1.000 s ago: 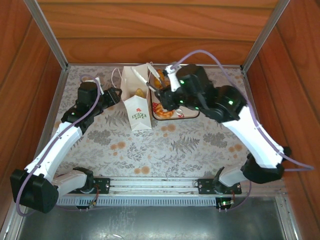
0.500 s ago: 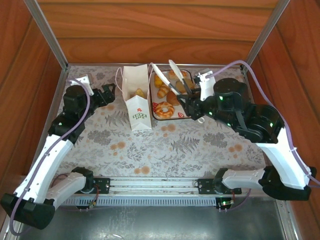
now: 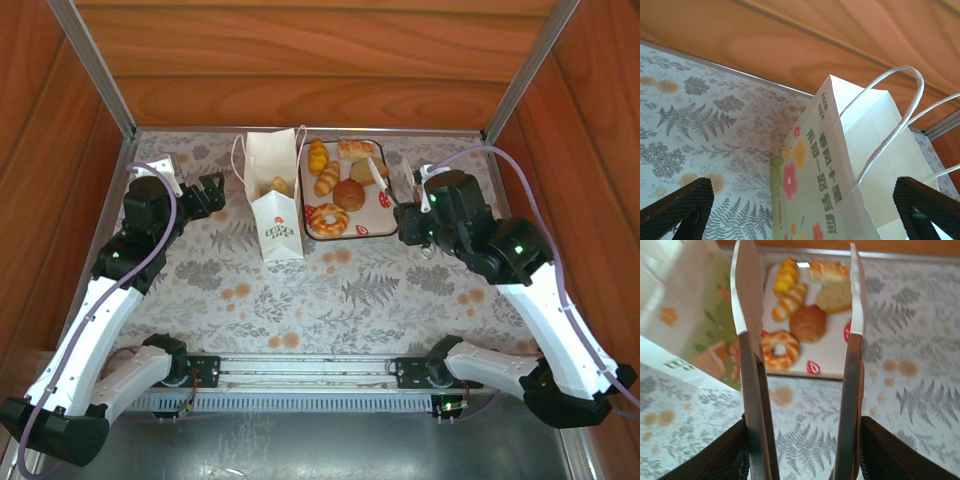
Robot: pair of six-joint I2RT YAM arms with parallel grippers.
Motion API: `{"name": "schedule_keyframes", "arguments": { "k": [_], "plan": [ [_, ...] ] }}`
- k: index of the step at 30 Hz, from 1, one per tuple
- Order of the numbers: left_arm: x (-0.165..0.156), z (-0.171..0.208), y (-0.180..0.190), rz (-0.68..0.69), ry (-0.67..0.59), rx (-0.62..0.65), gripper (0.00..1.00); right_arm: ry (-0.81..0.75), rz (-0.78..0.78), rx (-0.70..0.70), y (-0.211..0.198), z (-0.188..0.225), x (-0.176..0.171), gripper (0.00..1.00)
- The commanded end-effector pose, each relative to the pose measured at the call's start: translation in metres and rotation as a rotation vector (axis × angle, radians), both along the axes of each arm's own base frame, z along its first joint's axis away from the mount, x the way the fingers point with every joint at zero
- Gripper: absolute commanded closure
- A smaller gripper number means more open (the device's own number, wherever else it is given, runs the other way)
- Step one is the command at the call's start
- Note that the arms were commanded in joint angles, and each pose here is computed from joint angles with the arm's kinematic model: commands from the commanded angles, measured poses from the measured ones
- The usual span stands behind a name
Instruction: Place the fake bread into the paper bag
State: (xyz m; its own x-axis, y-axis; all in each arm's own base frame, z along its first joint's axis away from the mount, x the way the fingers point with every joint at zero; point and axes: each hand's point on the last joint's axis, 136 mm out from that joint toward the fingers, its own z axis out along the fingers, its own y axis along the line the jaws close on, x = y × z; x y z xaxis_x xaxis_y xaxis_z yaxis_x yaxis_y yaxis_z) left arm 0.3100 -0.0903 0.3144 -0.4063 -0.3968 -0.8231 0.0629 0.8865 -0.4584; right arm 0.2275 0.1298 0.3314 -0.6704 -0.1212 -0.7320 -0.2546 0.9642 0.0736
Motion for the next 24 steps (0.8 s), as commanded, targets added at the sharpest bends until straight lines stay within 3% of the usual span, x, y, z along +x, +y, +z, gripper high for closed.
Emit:
{"name": "schedule_keyframes", "arguments": {
  "k": [1, 6, 11, 24],
  "plan": [
    [-0.003, -0.006, 0.006, 0.016, 0.015, 0.029, 0.02, 0.079, 0.015, 0.049, 0.007, -0.026, 0.004, 0.43],
    [-0.003, -0.007, 0.004, 0.002, 0.020, 0.030, 0.02, 0.184, 0.047, 0.079, 0.020, -0.071, 0.024, 0.42],
    [-0.004, -0.010, 0.005, 0.001, 0.029, 0.034, 0.02, 0.282, 0.037, 0.019, 0.023, -0.114, 0.047, 0.43],
    [-0.008, -0.013, -0.001, -0.037, 0.047, 0.023, 0.02, 0.338, 0.010, 0.003, 0.039, -0.159, 0.111, 0.41]
  ]
}}
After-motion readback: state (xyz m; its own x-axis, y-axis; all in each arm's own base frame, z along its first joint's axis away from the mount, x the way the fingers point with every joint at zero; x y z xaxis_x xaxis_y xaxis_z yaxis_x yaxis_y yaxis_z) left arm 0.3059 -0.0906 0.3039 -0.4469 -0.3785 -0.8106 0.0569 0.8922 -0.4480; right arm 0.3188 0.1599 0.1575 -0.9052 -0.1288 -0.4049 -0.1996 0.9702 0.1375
